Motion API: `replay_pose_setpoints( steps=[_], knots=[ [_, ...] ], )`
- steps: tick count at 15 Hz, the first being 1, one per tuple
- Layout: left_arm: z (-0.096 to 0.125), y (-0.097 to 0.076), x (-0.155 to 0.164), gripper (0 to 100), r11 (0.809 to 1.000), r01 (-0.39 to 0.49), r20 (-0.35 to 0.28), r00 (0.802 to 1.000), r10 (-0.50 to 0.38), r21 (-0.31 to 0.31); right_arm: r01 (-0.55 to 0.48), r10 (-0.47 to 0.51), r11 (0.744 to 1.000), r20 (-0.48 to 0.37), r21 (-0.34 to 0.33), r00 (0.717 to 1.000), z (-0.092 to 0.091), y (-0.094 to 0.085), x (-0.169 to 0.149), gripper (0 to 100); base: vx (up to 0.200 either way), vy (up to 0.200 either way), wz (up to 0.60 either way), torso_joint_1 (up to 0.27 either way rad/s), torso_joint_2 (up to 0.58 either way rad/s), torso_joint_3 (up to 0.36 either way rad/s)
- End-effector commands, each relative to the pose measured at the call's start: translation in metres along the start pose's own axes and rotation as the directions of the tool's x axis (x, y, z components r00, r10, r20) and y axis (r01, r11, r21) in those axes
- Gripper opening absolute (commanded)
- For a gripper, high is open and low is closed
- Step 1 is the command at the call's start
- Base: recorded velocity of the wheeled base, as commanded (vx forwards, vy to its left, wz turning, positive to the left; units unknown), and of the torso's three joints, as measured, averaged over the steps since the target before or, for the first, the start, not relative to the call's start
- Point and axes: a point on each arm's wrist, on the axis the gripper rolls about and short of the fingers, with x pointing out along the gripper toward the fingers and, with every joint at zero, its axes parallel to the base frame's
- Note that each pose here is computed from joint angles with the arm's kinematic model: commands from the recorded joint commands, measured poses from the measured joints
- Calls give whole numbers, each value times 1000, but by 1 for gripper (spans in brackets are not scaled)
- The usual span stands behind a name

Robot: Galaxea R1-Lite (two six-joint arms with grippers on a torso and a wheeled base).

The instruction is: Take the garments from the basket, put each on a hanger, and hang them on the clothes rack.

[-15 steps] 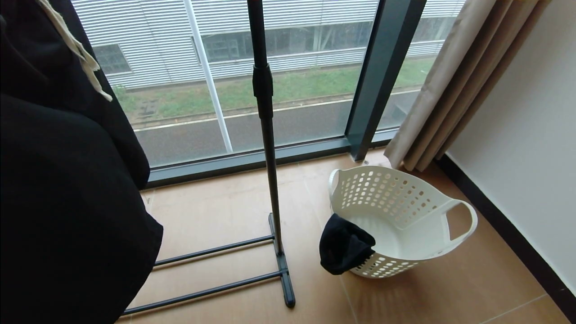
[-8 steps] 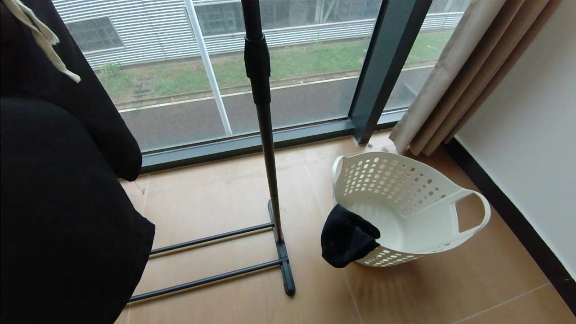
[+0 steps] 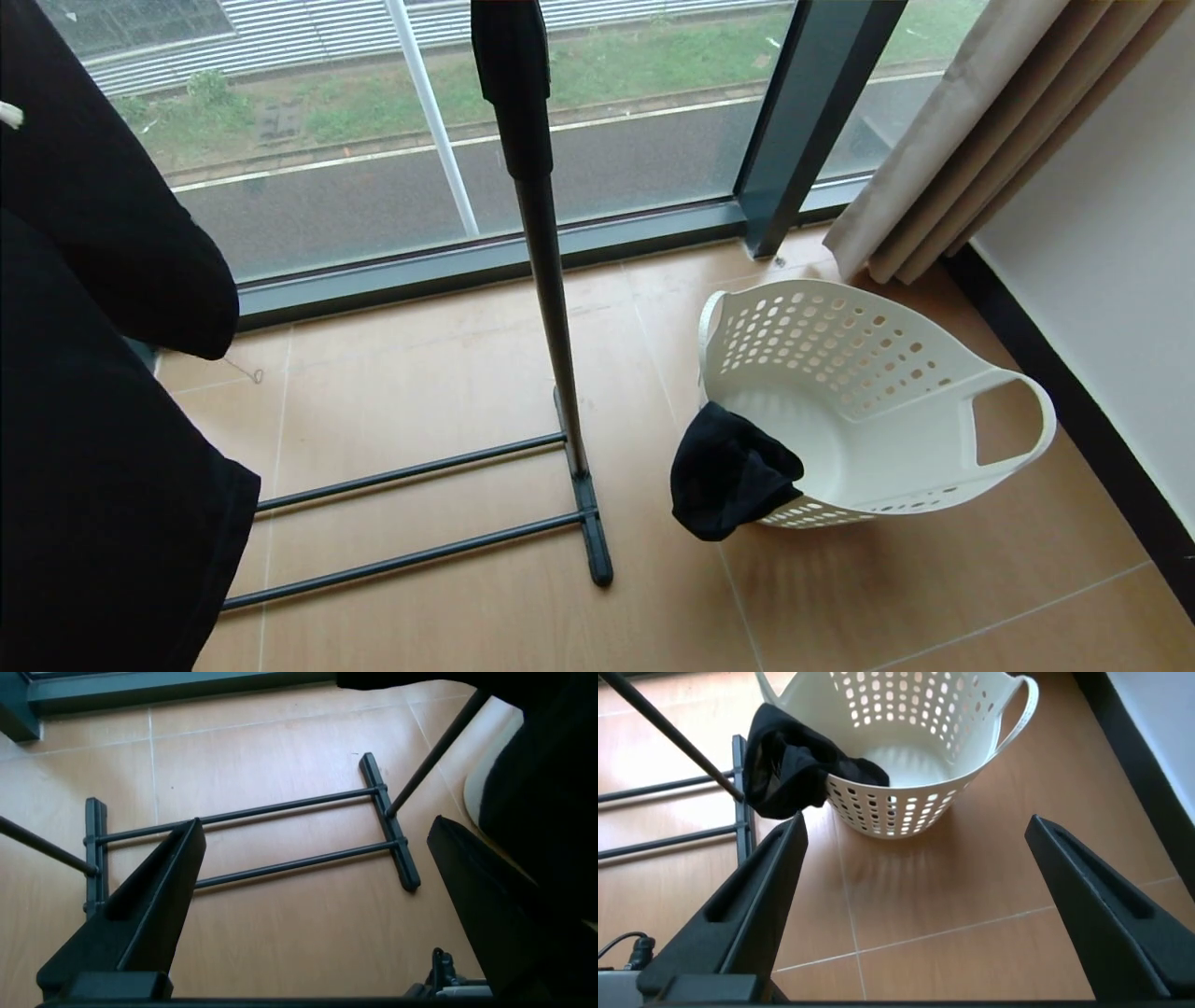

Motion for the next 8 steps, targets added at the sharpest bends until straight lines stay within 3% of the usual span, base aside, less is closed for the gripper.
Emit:
replay_pose_setpoints(
  steps=[1, 5, 6, 8],
  knots=[
    [0, 0, 0, 100, 1000, 0, -1, 1000, 0, 0, -1, 1, 1000, 1, 0, 1000, 0, 0, 0, 100, 0, 0, 0, -2, 2, -207],
    [0, 0, 0, 100, 1000, -2, -1, 1000, 2, 0, 0, -1, 1000, -27, -15, 1000, 1, 0, 2, 100, 0, 0, 0, 2, 3, -102],
    [0, 0, 0, 100, 1000, 0, -1, 1000, 0, 0, -11, 5, 999, -154, -43, 988, 6, 1, 12, 100, 0, 0, 0, 0, 0, 0],
    [0, 0, 0, 100, 1000, -2, -1, 1000, 2, 0, -78, 56, 994, -269, -73, 961, 24, 3, 33, 100, 0, 0, 0, 0, 0, 0]
  ],
)
